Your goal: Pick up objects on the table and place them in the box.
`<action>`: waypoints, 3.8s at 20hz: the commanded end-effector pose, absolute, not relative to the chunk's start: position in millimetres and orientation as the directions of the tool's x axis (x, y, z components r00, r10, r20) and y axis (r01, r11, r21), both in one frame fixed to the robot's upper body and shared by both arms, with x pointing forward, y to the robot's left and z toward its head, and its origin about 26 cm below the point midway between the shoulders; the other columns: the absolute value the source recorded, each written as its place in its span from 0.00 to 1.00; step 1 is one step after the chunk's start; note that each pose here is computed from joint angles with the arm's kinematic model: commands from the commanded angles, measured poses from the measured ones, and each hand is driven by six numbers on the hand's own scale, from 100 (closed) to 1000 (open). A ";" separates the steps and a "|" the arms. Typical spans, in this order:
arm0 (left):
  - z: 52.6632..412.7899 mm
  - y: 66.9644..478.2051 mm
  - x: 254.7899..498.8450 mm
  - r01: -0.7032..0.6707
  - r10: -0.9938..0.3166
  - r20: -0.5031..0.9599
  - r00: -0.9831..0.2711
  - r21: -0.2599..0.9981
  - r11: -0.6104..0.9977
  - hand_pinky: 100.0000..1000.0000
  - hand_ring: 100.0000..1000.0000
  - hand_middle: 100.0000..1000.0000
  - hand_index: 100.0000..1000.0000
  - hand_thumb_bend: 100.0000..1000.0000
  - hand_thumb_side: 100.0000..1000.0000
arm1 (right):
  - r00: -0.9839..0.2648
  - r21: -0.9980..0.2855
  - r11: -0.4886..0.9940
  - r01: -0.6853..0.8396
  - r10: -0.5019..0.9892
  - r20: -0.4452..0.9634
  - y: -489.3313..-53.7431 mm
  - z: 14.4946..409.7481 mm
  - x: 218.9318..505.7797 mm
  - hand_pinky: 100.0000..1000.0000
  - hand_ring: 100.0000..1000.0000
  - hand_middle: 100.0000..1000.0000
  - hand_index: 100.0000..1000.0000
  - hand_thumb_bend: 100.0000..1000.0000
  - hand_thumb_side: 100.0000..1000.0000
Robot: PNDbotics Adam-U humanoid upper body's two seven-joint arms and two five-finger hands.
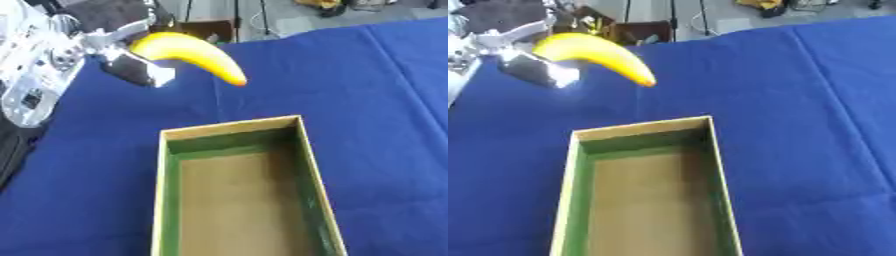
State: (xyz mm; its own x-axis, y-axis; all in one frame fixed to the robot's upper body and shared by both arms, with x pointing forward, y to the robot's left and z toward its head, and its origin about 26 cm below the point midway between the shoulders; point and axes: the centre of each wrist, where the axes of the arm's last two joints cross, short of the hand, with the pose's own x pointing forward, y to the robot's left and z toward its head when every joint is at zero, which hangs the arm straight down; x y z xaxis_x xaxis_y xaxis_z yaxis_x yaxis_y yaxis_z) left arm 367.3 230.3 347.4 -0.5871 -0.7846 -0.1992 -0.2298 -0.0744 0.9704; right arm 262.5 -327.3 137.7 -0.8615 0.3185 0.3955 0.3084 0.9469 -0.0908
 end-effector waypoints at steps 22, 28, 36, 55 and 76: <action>332.8 201.3 297.5 -0.258 -0.644 -0.267 -0.717 0.960 -0.111 0.23 0.40 0.31 0.46 0.00 0.38 | -0.874 -0.079 0.948 0.309 0.316 0.369 -329.3 146.8 261.4 0.71 0.58 0.53 0.71 0.00 0.58; 314.1 191.6 298.7 -0.232 -0.616 -0.294 -0.731 0.956 -0.181 0.23 0.40 0.31 0.47 0.00 0.38 | -0.875 -0.076 0.949 0.307 0.313 0.369 -328.1 147.0 262.0 0.71 0.58 0.53 0.71 0.00 0.58; 295.7 174.4 297.6 -0.190 -0.566 -0.280 -0.775 0.958 -0.213 0.22 0.40 0.31 0.47 0.00 0.40 | -0.876 -0.072 0.950 0.305 0.310 0.370 -327.2 147.6 262.7 0.71 0.58 0.53 0.71 0.00 0.58; 268.9 158.3 294.2 -0.081 -0.479 -0.285 -0.830 0.912 -0.402 0.43 0.63 0.65 0.83 0.02 0.61 | -0.877 -0.067 0.951 0.302 0.305 0.373 -326.9 148.6 263.3 0.71 0.58 0.53 0.71 0.00 0.58; 312.6 179.7 299.5 -0.281 -0.605 -0.343 -0.719 0.939 -0.198 0.43 0.64 0.64 0.82 0.00 0.64 | -0.869 -0.053 0.945 0.322 0.318 0.380 -329.7 144.3 260.2 0.71 0.58 0.53 0.71 0.00 0.58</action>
State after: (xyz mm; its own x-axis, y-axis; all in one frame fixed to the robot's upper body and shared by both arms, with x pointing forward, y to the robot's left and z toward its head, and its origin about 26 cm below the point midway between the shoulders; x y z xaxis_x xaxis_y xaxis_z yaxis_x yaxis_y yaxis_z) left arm 303.0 173.8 299.7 -0.7412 -0.5816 -0.3352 -0.2361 -0.2415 0.9412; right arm 262.5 -327.5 137.4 -0.8615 0.3073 0.4041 0.3144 0.9479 -0.0505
